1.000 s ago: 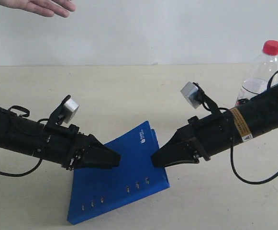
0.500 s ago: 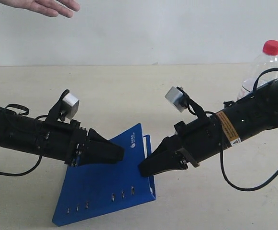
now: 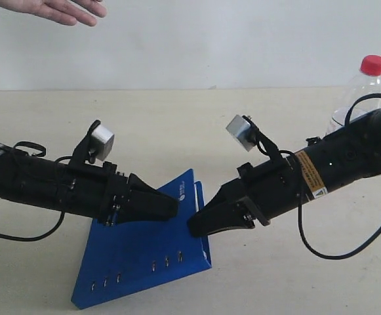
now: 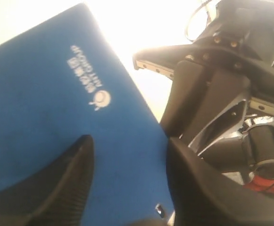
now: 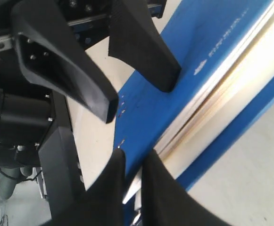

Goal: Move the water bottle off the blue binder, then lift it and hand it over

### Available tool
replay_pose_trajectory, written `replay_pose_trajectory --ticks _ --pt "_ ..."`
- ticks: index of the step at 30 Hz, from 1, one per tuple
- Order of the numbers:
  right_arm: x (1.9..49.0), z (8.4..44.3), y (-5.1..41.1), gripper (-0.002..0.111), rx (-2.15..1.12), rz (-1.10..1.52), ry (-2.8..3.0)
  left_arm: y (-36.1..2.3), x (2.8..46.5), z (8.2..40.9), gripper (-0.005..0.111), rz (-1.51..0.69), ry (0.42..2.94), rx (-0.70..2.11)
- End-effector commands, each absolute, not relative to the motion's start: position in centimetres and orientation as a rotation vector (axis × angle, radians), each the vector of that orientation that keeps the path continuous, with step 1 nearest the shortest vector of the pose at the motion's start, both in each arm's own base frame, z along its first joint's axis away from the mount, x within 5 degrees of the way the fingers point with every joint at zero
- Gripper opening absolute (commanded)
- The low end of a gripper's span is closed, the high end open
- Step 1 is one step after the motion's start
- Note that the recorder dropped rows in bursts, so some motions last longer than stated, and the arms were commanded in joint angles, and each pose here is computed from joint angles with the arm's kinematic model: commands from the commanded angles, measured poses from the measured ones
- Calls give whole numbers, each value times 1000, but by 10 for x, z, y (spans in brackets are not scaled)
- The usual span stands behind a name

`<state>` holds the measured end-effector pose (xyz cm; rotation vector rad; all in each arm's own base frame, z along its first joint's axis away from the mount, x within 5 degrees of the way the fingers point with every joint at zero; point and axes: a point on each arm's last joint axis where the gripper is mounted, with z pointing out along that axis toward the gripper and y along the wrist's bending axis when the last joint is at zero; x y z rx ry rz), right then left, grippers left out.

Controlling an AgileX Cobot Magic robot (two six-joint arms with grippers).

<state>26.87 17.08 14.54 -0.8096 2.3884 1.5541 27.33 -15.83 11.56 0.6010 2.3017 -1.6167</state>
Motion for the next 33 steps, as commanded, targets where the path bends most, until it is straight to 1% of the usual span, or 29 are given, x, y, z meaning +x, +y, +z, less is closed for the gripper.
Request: replay_pose_trajectory --ticks 1,2,4,8,9,10,17,18,19,21,22,25,27,28,31,33 --pt "275 172 184 0 -737 1716 2202 -178 257 110 47 -1630 2305 773" --pt "274 171 184 1 -742 1714 2204 -178 257 110 47 -1631 2303 769" --pt "274 171 184 7 -745 1714 2205 -179 258 111 47 -1633 2298 748" --pt "275 172 184 30 -731 1718 2204 -179 261 112 47 -1634 2283 702" --pt "275 172 184 34 -724 1720 2201 -179 261 112 47 -1633 2280 700" --pt "276 172 184 35 -715 1723 2197 -179 261 112 47 -1633 2280 700" --pt "277 177 191 34 -637 1760 2153 -179 261 112 47 -1632 2279 702" --pt "276 177 193 31 -639 1764 2152 -179 261 112 47 -1632 2279 702" --pt "276 177 194 25 -645 1765 2150 -179 261 112 47 -1632 2279 702" --pt "275 177 194 6 -672 1753 2137 -179 262 112 47 -1632 2278 700" --pt "275 177 194 0 -688 1746 2129 -179 262 112 47 -1632 2278 700" --pt "276 177 194 0 -693 1739 2112 -179 263 113 43 -1633 2273 684" --pt "276 178 195 0 -685 1740 2105 -179 264 114 37 -1633 2265 661" --pt "277 178 194 0 -673 1741 2101 -178 266 116 32 -1628 2251 651" --pt "280 181 195 0 -650 1735 2058 -174 270 123 21 -1605 2212 629" --pt "283 182 194 0 -625 1732 2032 -171 273 128 18 -1581 2199 618"
